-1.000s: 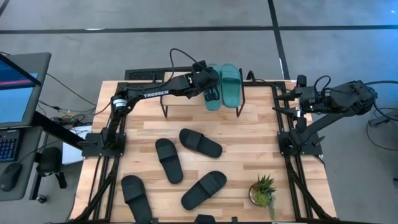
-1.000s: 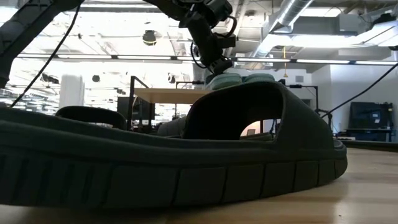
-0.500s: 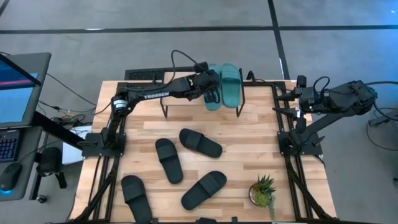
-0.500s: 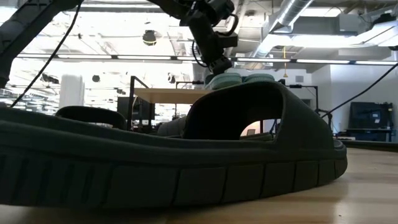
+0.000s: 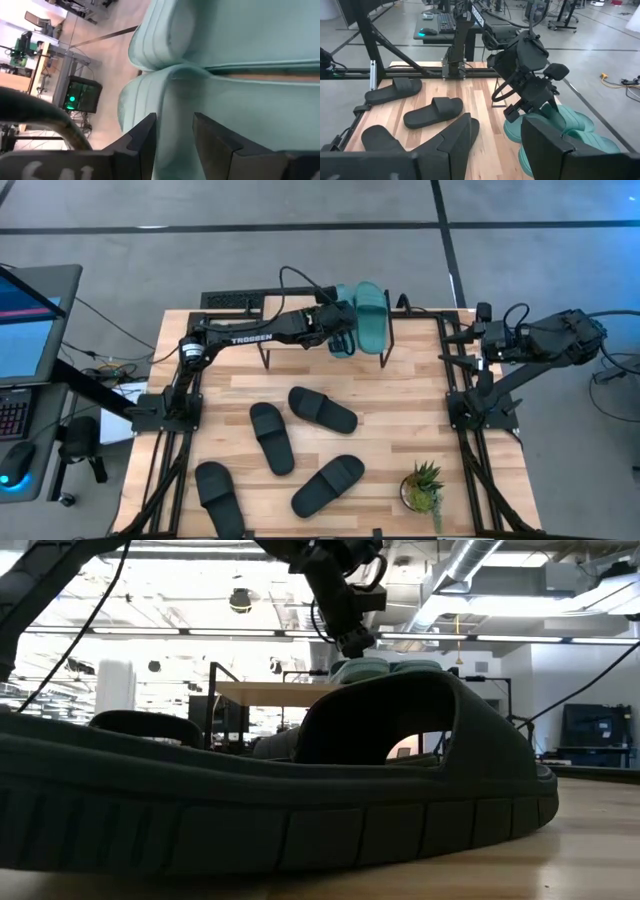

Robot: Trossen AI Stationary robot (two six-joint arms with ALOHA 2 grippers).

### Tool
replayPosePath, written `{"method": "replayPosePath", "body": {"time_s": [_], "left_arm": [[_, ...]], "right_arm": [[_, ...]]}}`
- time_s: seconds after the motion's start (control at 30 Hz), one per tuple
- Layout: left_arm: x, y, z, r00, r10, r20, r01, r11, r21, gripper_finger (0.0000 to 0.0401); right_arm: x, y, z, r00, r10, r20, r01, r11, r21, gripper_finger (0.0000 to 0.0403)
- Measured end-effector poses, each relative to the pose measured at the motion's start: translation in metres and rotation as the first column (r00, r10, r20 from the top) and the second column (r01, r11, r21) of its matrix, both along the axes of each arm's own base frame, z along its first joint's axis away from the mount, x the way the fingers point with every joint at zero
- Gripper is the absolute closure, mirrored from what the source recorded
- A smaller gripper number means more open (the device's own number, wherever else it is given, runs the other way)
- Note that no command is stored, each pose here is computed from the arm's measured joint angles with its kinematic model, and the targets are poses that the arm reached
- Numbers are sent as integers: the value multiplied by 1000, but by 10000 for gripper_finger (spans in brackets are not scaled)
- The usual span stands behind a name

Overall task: Pick and place slides into the shelf
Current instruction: Put the black slipper on the shelf

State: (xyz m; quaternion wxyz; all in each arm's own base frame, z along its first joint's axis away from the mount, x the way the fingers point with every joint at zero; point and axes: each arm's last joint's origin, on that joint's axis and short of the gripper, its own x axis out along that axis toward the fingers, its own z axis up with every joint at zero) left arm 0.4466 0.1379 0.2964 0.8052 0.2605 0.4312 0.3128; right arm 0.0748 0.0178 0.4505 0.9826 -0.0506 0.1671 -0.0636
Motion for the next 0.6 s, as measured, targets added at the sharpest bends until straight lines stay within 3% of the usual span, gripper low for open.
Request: {"method": "replayPosePath", "body": {"time_s": [0.6], "left_arm": [[-2, -10, 8, 999, 31, 17, -31, 999, 28, 284]], "right_arm": [[0, 1, -2, 1000, 8, -12, -7, 999, 47, 242]]}}
